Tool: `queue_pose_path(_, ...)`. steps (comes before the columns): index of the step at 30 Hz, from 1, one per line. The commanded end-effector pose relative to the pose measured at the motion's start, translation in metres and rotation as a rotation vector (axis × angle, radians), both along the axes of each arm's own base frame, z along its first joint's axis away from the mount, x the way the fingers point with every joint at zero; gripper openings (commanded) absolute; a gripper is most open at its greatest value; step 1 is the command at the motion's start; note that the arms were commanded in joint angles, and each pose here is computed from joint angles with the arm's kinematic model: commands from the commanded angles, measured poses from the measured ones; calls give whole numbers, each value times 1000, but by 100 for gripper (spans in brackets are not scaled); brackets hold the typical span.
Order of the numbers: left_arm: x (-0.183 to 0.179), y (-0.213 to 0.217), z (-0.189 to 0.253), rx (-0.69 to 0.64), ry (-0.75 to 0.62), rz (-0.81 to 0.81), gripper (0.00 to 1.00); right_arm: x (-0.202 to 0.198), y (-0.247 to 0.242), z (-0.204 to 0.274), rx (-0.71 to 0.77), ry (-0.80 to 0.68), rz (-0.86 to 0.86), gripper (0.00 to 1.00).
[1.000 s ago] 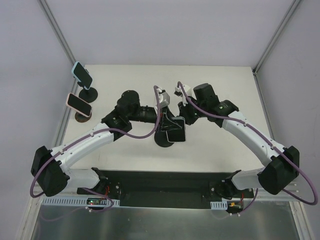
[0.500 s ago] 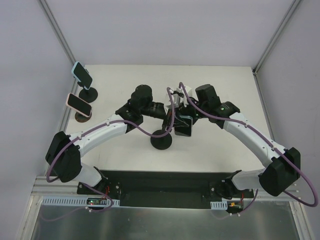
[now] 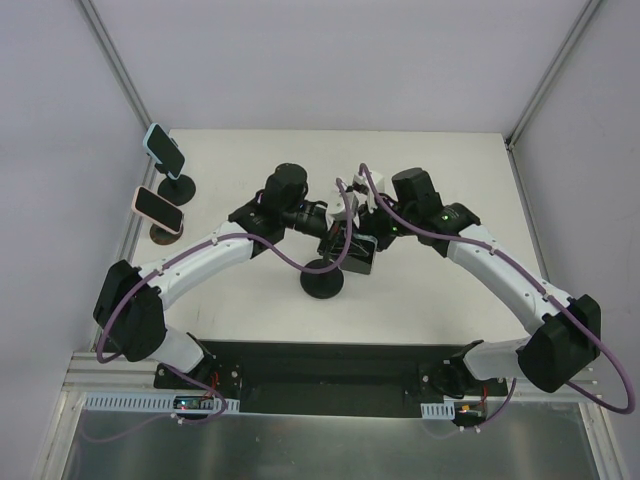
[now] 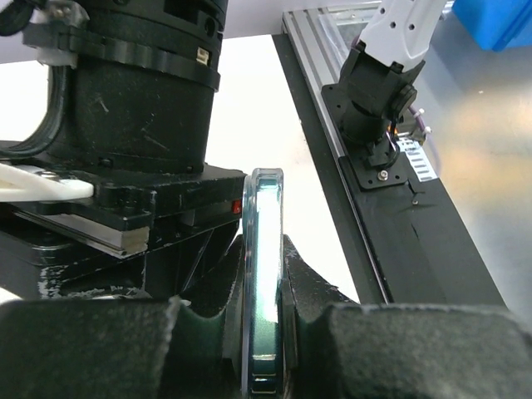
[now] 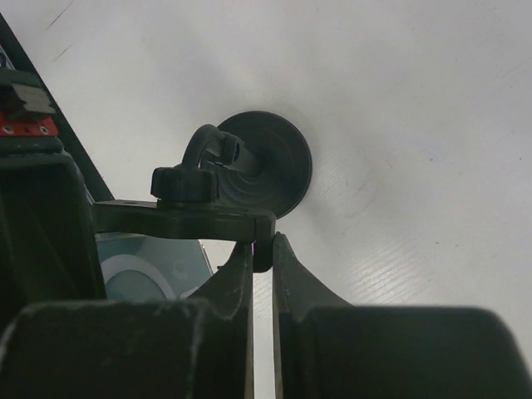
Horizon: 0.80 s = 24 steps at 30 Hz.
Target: Place the phone on the phone stand
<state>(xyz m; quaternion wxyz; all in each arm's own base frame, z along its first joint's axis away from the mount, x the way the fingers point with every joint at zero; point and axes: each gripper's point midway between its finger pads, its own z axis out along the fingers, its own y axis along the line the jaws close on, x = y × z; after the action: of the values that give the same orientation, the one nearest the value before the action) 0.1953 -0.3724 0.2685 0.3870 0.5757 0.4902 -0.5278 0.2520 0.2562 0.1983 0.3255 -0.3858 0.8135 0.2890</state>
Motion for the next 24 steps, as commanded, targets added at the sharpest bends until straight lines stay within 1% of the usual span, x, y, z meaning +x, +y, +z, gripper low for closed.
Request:
queue_pose_path(1, 6, 8, 15, -7, -79, 7, 0, 0, 4, 30, 74, -61, 19, 1)
queue_pose_path(4, 10, 18, 5, 83, -24, 100, 0, 11, -3, 30, 54, -74, -64, 1)
queue_pose_path(5, 25, 26, 0, 134, -12, 247, 0, 15, -3, 34, 62, -88, -94, 1)
queue_pose_path(6, 31, 32, -14, 182, 6, 335, 0, 20, -7, 30, 64, -72, -165, 1)
queue_pose_path(7, 45, 41, -22, 222, 30, 479, 0, 25, -5, 40, 104, -105, -195, 1)
queue_pose_path(8, 78, 66, -26, 275, -10, 750, 0, 26, -4, 41, 120, -110, -223, 1)
queue_pose_path(9, 88, 80, -33, 315, -15, 875, 0, 33, -13, 31, 106, -103, -328, 1)
queue_pose_path(10, 97, 94, -35, 323, 25, 1009, 0, 34, -13, 36, 114, -135, -370, 1)
queue_pose_path(11, 117, 131, -34, 361, -6, 1251, 0, 37, -18, 34, 102, -146, -436, 1)
queue_pose_path(12, 119, 140, -34, 363, 13, 1320, 0, 39, -24, 30, 63, -189, -534, 0)
queue_pose_path(13, 119, 144, -35, 363, 34, 1371, 0, 38, -23, 36, 73, -231, -575, 0)
queue_pose_path(14, 127, 160, -35, 390, -3, 1490, 0, 35, -23, 37, 68, -263, -617, 0)
queue_pose_path(15, 128, 164, -36, 406, -24, 1530, 0, 27, -22, 43, 50, -340, -684, 0)
queue_pose_path(16, 129, 165, -38, 415, -38, 1567, 0, 20, -19, 47, 124, -326, -768, 0)
queue_pose_path(17, 133, 165, -45, 439, -43, 1591, 0, 20, -27, 51, 121, -369, -860, 0)
queue_pose_path(18, 139, 173, -44, 430, -55, 1667, 0, 5, -14, 54, 143, -369, -849, 0)
queue_pose_path(19, 146, 172, -49, 415, -58, 1688, 0, 1, -11, 58, 158, -381, -868, 0)
queue_pose_path(20, 149, 172, -58, 419, -70, 1686, 0, -2, -10, 62, 165, -395, -878, 0)
queue_pose_path(22, 155, 154, -60, 366, -40, 1614, 0, -8, -1, 61, 151, -396, -853, 0)
queue_pose_path(24, 159, 145, -63, 354, 4, 1583, 0, -13, 7, 66, 174, -381, -845, 0)
